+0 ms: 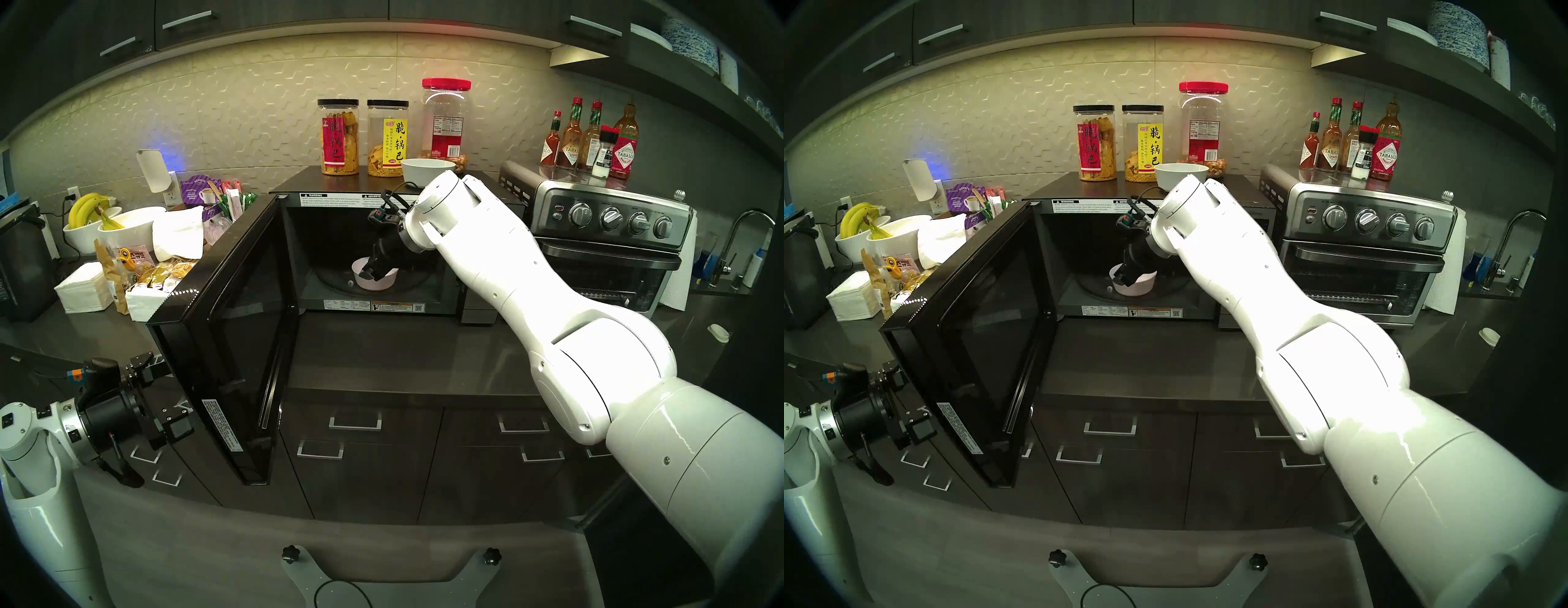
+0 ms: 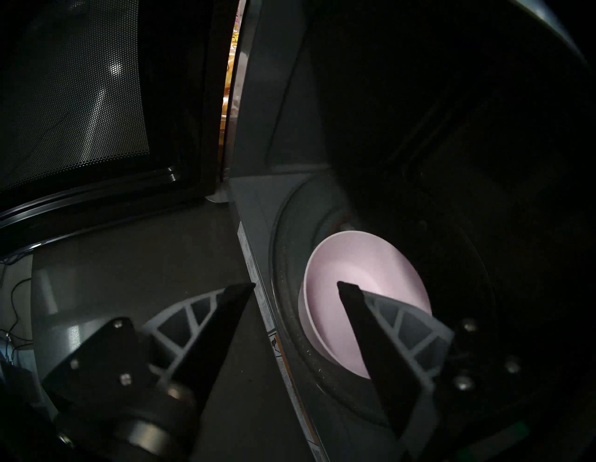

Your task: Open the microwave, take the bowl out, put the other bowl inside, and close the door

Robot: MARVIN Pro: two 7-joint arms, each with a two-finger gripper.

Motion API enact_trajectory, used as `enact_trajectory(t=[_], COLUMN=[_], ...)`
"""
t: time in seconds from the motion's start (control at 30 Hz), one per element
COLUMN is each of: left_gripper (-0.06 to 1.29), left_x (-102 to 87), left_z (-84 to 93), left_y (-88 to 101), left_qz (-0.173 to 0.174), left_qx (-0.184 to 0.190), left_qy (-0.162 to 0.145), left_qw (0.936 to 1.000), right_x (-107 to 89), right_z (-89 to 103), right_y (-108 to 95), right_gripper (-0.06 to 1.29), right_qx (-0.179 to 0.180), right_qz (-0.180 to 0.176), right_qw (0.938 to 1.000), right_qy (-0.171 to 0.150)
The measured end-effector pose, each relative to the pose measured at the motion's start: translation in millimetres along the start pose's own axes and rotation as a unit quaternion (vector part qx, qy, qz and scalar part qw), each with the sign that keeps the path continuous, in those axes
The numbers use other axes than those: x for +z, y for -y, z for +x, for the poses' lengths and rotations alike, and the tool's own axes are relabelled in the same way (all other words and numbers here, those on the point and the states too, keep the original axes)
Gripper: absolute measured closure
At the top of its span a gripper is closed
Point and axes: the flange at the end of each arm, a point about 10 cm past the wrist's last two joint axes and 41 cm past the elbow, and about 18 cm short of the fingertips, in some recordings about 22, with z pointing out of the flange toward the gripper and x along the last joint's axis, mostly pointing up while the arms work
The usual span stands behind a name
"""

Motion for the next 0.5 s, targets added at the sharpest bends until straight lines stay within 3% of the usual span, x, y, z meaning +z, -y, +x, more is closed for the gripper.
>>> enact_trajectory(t=[0.5], left_gripper=[-0.01], left_x=[0.0], left_z=[0.0], left_y=[0.1], left_qz=[0.000], left_qx=[0.000], left_qy=[0.000], left_qw=[1.0000], right_x=[-45.0], right_z=[-36.9], right_y=[-8], right_gripper=[0.42], right_qx=[0.025], right_qz=[0.020], right_qw=[0.9994], right_qy=[-0.010])
